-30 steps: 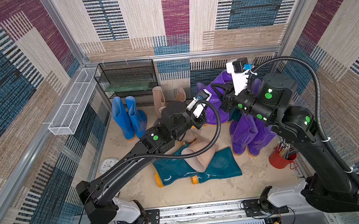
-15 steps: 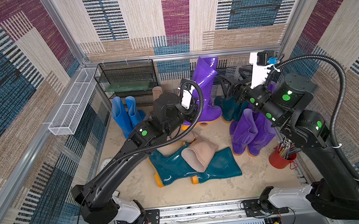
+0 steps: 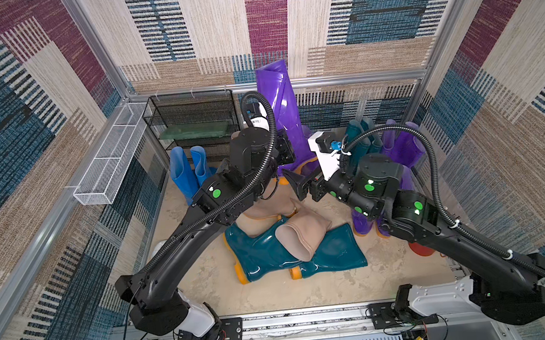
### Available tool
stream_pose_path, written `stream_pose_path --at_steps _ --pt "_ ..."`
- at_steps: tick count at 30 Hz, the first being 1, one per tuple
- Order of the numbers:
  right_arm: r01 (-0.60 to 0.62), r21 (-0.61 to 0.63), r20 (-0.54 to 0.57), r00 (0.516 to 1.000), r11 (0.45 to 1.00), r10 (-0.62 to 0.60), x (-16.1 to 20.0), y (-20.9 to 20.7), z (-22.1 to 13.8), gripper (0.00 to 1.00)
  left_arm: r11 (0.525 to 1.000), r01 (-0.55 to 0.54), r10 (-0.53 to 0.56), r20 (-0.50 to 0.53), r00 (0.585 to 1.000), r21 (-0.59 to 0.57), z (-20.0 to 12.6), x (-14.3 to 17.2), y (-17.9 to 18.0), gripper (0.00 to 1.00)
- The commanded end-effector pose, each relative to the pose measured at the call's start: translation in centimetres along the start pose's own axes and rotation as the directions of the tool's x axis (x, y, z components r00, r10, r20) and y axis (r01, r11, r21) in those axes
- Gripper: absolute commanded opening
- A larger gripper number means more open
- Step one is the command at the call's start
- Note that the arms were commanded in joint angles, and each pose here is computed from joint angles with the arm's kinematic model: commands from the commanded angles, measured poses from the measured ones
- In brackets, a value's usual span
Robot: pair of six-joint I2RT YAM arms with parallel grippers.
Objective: Match and arrange rain boots in pairs
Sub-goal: Pick up the rain boot at the center of the board.
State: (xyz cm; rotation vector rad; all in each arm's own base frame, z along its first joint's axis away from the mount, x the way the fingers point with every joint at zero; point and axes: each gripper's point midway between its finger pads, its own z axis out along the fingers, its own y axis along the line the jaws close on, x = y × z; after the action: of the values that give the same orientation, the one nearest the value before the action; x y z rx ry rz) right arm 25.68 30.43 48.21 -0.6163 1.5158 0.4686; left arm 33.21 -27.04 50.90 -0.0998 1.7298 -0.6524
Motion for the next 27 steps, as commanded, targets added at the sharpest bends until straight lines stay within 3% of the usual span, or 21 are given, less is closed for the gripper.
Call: stream_pose_path --at_steps 1,10,13,16,20,27 --pt "0.013 0.036 0.050 0.999 0.999 -0.015 -1.0 0.0 0.6 0.97 0.990 0.144 -0.142 0.083 0.986 -0.007 -0.2 -2.0 0.2 0.00" --pt "0.030 0.082 -0.026 0.999 0.996 -0.028 2.5 1.5 3.2 0.95 0.981 0.192 -0.192 0.114 0.975 0.010 -0.3 -2.3 0.5 0.00" --pt "0.047 0.158 -0.080 0.996 0.986 -0.034 4.0 0.6 4.0 0.95 0.979 0.200 -0.202 0.117 0.972 0.025 -0.4 -2.4 0.3 0.00" --pt "-0.001 0.233 -0.057 0.998 0.972 0.014 4.3 -0.3 4.5 0.95 0.975 0.219 -0.222 0.106 0.969 0.034 -0.5 -2.0 0.4 0.00" --pt "-0.088 0.403 -0.007 0.995 0.911 0.099 4.4 -2.9 4.8 0.95 0.968 0.249 -0.252 0.103 0.962 0.036 -0.1 -1.1 0.8 0.00" --pt "-0.132 0.536 -0.007 0.987 0.834 0.160 5.0 -5.4 6.0 0.97 0.963 0.264 -0.269 0.092 0.959 0.056 -0.1 -0.3 0.8 0.00"
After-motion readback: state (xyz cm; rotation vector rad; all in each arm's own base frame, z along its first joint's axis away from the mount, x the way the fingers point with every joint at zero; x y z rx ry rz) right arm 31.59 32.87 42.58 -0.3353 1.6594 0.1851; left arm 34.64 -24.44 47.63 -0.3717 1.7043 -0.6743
